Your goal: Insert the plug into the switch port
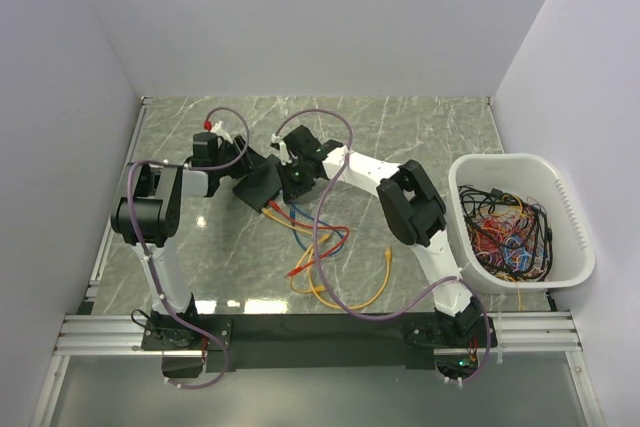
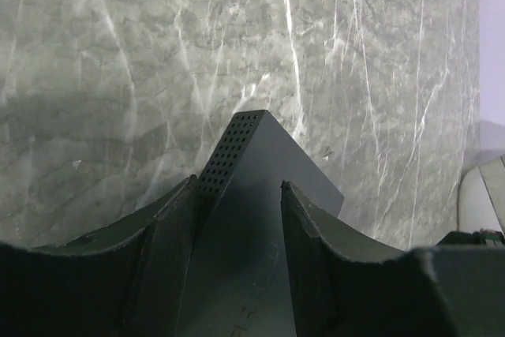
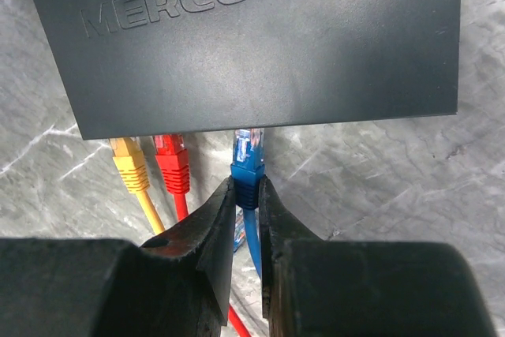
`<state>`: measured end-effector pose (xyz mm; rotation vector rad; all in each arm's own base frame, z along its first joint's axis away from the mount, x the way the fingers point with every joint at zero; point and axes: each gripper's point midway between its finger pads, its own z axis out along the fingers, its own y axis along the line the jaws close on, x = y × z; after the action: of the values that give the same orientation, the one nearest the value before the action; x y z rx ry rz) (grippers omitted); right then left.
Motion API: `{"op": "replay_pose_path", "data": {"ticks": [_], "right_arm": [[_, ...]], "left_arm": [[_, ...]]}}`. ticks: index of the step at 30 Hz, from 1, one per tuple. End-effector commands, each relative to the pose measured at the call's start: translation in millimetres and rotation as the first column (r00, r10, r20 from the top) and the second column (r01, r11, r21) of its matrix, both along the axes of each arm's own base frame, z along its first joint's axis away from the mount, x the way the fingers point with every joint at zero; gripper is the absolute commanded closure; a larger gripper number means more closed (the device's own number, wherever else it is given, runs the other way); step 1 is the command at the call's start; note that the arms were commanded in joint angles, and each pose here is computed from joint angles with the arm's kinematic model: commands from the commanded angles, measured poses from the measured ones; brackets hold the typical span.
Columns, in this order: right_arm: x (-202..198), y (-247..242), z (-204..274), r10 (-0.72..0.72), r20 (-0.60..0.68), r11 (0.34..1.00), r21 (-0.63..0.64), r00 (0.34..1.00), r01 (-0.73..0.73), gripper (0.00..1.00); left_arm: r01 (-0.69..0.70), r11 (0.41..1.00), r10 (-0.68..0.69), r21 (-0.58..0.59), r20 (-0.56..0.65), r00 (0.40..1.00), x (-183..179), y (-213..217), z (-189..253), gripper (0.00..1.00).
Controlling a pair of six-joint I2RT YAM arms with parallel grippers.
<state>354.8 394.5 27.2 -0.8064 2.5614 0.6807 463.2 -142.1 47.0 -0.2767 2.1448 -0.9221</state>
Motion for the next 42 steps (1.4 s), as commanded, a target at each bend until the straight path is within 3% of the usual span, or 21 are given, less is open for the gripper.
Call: {"op": "replay_pose_path", "data": {"ticks": [1,14,20,24,31,42], "right_arm": [[5,16,12,0.021,0.024,0.999,0.046,0.999,-0.022,1.00],[13,23,6,0.023,-0.017,0.996,0.086,1.000,-0.021,1.00],[26,22,23,0.039,0.050,0.992,0.119,0.998,-0.045,1.00],[29,29,33,0.065,0.081,0.984,0.159,0.995,-0.077,1.00],[44,34,43,0.071,0.017,0.960,0.269,0.997,-0.073,1.00],[61,36,62,0.088,0.157,0.943,0.304,0.984,-0.133,1.00]], "left_arm": [[0.064,0.997,-0.062,-0.032,0.043,0.997,-11,-9,13,0.48],[0.131,0.987,-0.130,-0.090,0.021,0.991,-35,-25,9,0.49],[0.152,0.983,-0.152,-0.100,0.009,0.988,-41,-32,6,0.49],[0.170,0.979,-0.171,-0.110,0.005,0.985,-48,-38,4,0.50],[0.185,0.976,-0.187,-0.119,-0.011,0.982,-55,-44,-1,0.50],[0.202,0.970,-0.209,-0.134,-0.034,0.977,-65,-51,-10,0.51]]}}
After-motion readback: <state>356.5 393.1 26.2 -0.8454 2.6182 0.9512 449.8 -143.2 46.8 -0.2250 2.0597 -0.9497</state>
